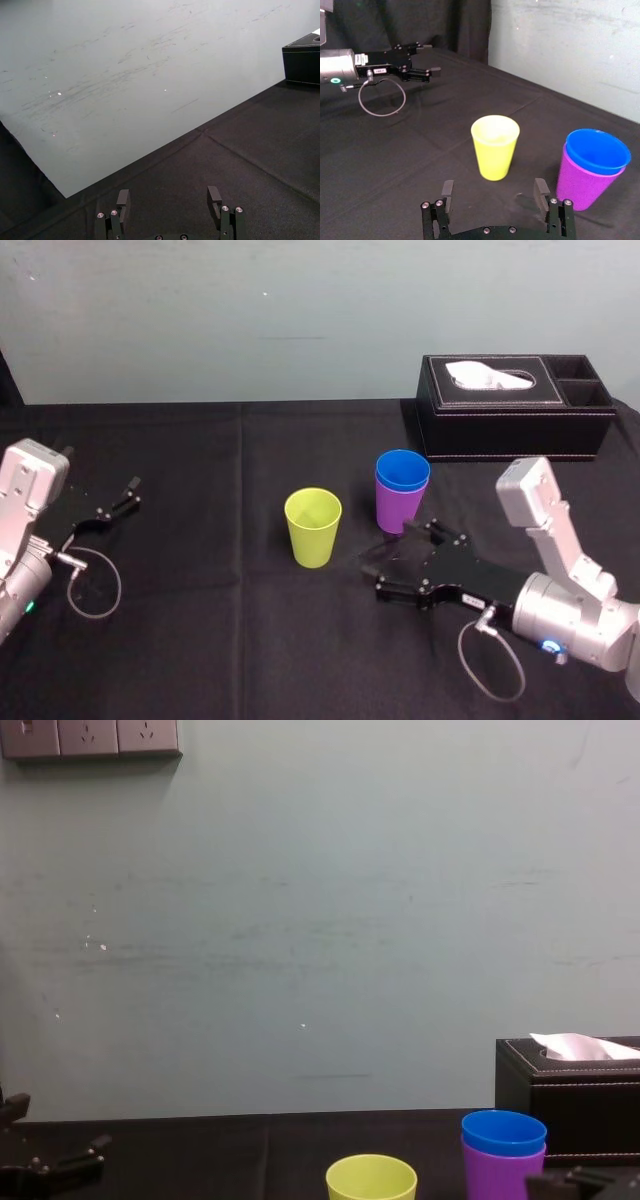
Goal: Stack the three plastic cups sequentially using one hand.
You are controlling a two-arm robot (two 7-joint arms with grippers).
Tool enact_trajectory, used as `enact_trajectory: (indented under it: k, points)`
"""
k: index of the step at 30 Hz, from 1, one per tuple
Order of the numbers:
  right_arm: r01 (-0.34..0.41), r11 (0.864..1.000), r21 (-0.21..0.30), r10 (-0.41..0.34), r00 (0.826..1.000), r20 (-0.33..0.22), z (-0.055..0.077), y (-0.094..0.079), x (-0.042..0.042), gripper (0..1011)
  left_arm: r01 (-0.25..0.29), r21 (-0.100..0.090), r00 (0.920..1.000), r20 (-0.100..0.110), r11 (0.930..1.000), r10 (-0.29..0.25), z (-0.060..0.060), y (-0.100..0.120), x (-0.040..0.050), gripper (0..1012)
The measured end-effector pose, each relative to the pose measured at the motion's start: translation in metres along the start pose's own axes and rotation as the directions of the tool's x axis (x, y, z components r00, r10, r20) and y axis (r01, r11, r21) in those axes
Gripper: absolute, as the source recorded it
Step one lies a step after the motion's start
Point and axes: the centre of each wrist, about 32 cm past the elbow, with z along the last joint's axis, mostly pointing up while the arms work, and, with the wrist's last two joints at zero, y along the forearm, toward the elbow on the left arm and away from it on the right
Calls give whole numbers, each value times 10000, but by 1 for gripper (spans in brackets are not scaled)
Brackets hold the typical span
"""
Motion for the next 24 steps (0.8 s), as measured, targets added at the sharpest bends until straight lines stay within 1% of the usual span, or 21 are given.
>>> enact_trajectory:
  k: [3,8,24]
  points:
    - [-70,10000,-68,69,9999,-109,-34,51,-31,1003,-1,0,10000,0,10000,1,0,0,0,1010]
    - [-80,9998,-168,78,9999,-139,-64,121,-56,1003,0,0,10000,0,10000,0,0,0,0,1010]
    - [-17,9992,-396,15,10000,-54,-61,320,-51,1003,-1,1,10000,0,10000,1,0,0,0,1010]
